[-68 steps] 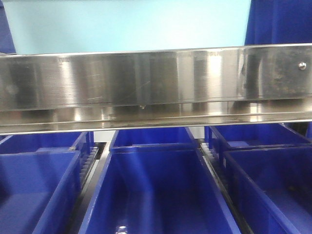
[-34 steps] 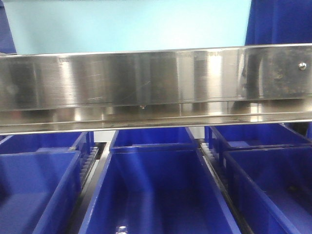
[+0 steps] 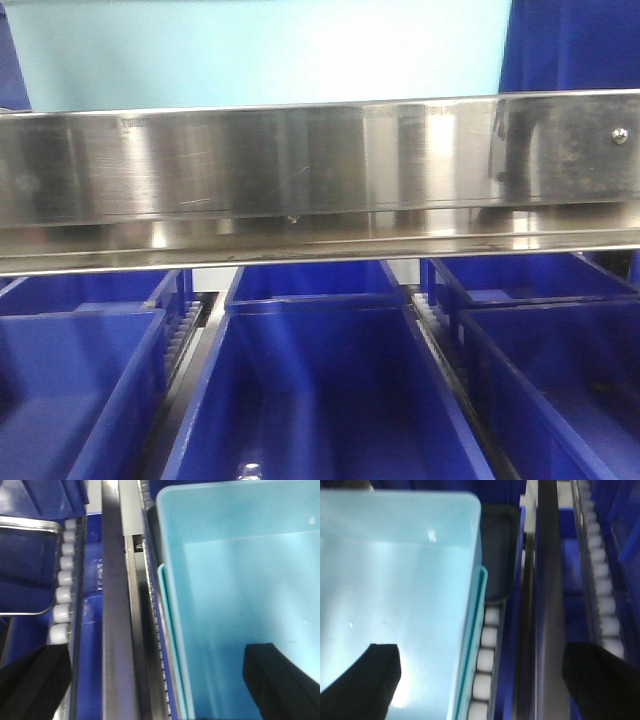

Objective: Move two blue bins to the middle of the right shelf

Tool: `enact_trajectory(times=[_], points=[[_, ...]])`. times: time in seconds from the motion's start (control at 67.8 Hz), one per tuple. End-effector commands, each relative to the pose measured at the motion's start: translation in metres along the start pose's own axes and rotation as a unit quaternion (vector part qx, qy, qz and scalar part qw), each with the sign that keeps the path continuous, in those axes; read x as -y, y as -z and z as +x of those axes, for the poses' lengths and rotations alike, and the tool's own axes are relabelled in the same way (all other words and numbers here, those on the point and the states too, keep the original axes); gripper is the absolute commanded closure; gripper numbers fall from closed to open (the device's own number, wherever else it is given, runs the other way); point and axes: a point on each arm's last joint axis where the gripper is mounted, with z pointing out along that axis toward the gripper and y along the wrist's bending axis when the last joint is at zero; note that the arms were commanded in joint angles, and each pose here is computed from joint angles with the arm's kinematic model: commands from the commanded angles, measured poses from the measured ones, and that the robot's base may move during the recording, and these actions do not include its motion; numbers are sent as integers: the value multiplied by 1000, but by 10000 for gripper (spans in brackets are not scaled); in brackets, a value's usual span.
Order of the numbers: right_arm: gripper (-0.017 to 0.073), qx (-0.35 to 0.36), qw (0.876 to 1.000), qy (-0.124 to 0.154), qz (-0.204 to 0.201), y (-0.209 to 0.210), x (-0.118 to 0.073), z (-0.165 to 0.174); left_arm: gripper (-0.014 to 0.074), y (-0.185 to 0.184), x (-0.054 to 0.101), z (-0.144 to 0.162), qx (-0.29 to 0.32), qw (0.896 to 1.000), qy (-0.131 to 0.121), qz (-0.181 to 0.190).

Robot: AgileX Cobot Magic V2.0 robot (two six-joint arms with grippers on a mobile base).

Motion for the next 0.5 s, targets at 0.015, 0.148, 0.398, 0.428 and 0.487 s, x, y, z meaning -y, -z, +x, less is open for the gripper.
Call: enact_trajectory(times=[0.015,0.148,0.398,0.428,0.487], points=[[23,-13,1000,2,3,4,2,3,-15,7,-3,4,-21,1000,1,-5],[23,-36,999,-3,-4,-8,1,11,-15,-9,2,17,-62,998,3,6],[23,-77,997,-17,-15,-52,1,35,-15,-47,13,45,-74,996,14,44],[23,-80,996,-20,-19,-55,0,37,-15,-52,14,49,-84,995,14,44],[23,-87,996,-25,-24,-62,0,43,-15,-56,14,56,-97,994,12,42]])
